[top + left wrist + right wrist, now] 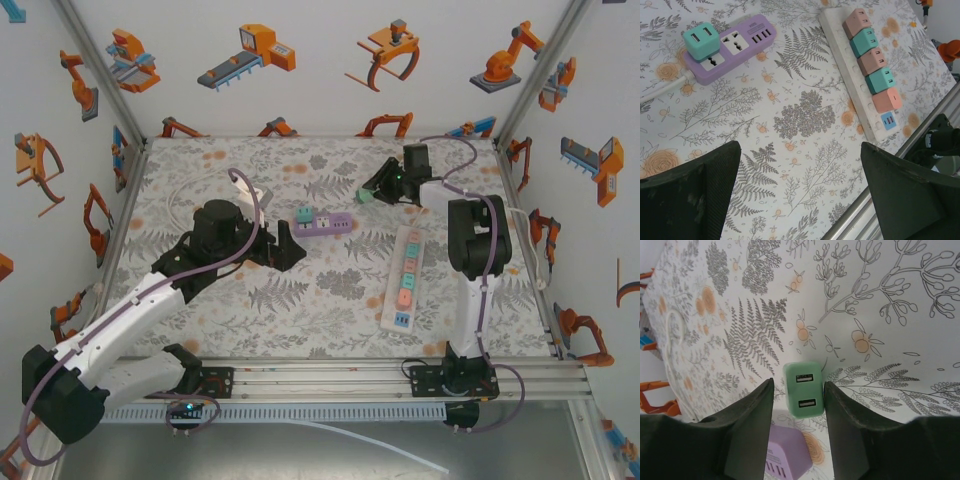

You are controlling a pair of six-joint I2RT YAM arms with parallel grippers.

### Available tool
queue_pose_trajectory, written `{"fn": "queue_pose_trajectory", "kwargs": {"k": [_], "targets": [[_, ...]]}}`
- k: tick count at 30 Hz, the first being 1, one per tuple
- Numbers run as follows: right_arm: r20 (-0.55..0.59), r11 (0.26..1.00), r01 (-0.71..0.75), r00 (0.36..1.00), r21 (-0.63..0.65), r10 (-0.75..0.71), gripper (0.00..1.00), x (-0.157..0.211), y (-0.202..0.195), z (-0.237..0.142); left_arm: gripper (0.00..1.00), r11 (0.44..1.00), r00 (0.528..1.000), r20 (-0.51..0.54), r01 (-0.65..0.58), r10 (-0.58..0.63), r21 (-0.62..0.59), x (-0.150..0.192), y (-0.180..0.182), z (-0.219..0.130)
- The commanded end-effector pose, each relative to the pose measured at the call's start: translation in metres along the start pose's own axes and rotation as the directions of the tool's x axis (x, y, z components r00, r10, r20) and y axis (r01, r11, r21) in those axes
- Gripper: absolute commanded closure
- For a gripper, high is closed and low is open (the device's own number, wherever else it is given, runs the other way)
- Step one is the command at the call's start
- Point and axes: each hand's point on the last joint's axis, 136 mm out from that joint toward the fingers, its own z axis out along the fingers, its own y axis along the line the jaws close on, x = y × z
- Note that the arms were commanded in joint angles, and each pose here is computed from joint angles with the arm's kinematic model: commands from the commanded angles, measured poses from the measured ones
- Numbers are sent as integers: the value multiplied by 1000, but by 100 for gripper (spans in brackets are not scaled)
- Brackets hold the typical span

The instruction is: Pull the plug off the socket

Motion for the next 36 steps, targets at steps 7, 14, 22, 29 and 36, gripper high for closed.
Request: {"fn": "queue_pose_trajectory", "kwargs": {"k": [7, 14, 22, 29, 36], "targets": [[28, 992, 96, 995, 76, -99, 51, -4, 2, -24, 3, 995, 1000, -11, 15, -16, -95, 5, 16, 1], [77, 944, 329, 941, 29, -330, 51, -15, 51, -70, 3, 961, 996, 1, 89, -92, -260, 7, 46, -2], [200, 377, 925, 378, -45, -904, 51, 48, 162, -118, 3, 881, 964, 99, 265, -246, -392, 7, 85, -5], [343, -484, 848, -398, -216, -851, 45, 178, 178, -111, 3, 824, 904, 180, 427, -388, -372, 10, 116, 1], [428, -542, 744, -373, -392, -823, 45, 212, 184, -81, 3, 823, 909, 162, 416, -384, -387, 18, 129, 17]]}}
